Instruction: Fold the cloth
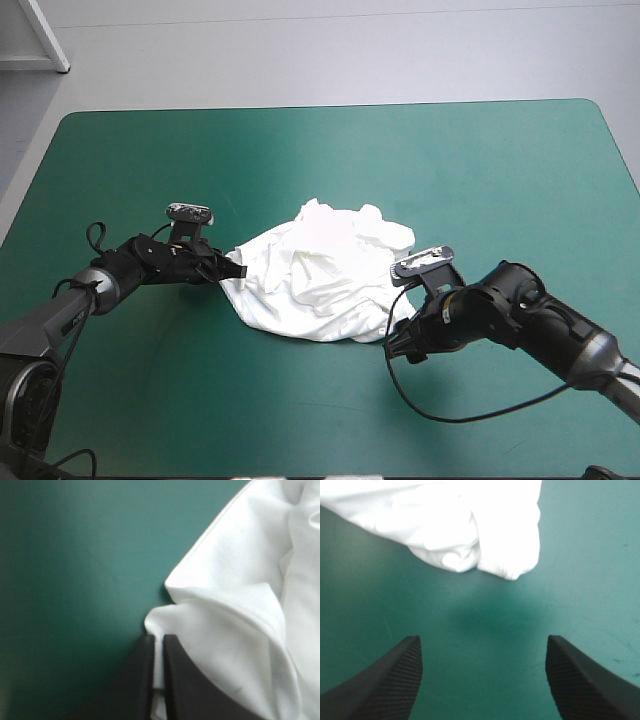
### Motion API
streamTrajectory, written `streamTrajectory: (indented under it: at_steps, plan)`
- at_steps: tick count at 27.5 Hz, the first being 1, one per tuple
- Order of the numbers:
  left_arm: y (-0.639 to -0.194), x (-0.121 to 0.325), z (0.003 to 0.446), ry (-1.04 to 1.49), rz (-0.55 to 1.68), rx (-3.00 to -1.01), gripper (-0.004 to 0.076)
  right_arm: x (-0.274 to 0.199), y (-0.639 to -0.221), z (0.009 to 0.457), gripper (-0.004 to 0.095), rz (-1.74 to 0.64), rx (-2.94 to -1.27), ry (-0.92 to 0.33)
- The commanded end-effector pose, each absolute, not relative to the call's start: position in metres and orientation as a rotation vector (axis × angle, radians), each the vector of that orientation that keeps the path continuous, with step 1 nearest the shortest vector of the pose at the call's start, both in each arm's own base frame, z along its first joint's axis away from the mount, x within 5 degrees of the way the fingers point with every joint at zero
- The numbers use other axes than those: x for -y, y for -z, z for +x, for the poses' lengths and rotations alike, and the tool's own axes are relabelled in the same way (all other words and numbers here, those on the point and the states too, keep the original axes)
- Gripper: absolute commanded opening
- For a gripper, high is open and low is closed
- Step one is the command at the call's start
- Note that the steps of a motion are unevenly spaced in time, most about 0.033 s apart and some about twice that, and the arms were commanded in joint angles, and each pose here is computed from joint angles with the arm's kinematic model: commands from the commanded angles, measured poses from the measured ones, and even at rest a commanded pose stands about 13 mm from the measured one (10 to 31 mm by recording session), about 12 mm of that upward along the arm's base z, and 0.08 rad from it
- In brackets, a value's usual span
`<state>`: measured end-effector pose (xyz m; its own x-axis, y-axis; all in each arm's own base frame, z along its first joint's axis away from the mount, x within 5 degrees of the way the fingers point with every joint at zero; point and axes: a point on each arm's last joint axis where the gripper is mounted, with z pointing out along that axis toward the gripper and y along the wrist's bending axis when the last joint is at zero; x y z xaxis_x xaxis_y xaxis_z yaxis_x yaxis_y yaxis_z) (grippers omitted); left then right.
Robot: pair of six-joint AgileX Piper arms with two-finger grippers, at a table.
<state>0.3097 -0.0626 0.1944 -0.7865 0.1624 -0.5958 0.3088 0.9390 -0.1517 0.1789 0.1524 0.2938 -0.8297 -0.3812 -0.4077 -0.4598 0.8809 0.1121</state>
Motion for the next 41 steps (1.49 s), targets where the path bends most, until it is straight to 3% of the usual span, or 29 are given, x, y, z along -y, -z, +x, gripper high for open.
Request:
streamTrajectory:
  at_steps: [1,5,11,14,21,31,41]
  plan:
    - [-0.209,0.065,0.311,0.332,0.339,-2.438,0.0021,-0.163,-0.286,0.198,0.0647,-0.642,-2.605,-0.261]
    - [-0.209,0.064,0.311,0.317,0.347,-2.429,0.0019,-0.176,-0.255,0.219,0.0647,-0.709,-2.627,-0.149]
    - [-0.209,0.064,0.311,0.307,0.360,-2.429,0.0019,-0.186,-0.233,0.232,0.0612,-0.731,-2.635,-0.135]
    - [-0.209,0.063,0.311,0.285,0.385,-2.426,0.0019,-0.186,-0.232,0.233,0.0469,-0.741,-2.634,-0.119]
    - [-0.209,0.062,0.313,0.270,0.379,-2.414,0.0019,-0.184,-0.233,0.234,-0.0018,-0.765,-2.619,-0.085]
    - [-0.231,0.062,0.311,0.264,0.375,-2.344,0.0019,-0.178,-0.244,0.236,-0.0014,-0.749,-2.583,-0.009]
    - [-0.327,0.070,0.308,0.333,0.461,-2.123,0.0019,-0.172,-0.345,0.242,-0.0014,-0.671,-2.318,-0.002]
